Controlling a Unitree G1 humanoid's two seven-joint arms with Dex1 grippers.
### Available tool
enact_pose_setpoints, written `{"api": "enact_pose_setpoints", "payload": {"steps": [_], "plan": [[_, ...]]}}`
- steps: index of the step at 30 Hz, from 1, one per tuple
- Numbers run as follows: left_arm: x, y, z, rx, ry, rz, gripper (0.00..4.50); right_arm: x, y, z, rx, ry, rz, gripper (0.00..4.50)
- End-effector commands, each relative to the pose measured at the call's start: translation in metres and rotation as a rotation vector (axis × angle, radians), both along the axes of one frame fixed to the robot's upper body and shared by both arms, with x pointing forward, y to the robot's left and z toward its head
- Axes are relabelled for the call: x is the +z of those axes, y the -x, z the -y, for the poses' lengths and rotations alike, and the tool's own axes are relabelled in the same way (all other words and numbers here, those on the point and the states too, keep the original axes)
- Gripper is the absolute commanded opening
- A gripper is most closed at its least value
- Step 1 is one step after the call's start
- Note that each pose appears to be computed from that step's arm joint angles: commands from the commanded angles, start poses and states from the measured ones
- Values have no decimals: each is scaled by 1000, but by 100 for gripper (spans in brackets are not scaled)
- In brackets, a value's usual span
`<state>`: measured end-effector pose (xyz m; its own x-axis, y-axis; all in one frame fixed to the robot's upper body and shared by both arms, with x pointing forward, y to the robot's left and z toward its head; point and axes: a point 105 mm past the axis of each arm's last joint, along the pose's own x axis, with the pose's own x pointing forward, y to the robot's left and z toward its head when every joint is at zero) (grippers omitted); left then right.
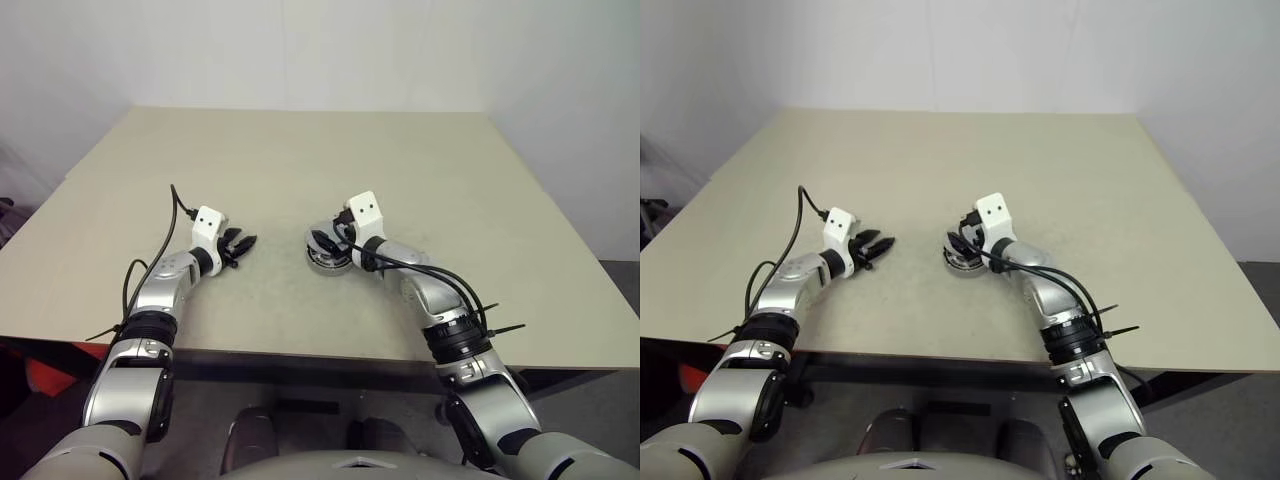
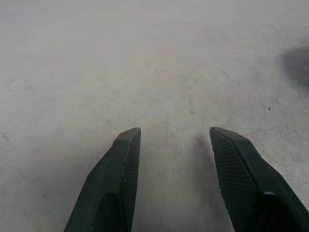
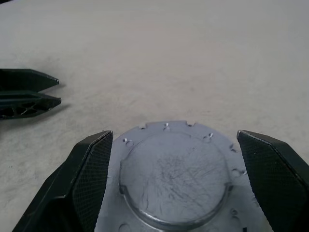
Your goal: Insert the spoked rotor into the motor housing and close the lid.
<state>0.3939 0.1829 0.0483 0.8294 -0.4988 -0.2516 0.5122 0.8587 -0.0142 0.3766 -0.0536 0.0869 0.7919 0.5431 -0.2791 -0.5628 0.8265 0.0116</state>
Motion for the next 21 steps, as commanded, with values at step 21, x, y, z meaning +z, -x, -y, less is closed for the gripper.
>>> {"api": "enact_pose_setpoints", "payload": {"steps": [21], "plan": [[14,-4,-3,10,-6,51,243,8,-3,7,10,-25,20,309]]}}
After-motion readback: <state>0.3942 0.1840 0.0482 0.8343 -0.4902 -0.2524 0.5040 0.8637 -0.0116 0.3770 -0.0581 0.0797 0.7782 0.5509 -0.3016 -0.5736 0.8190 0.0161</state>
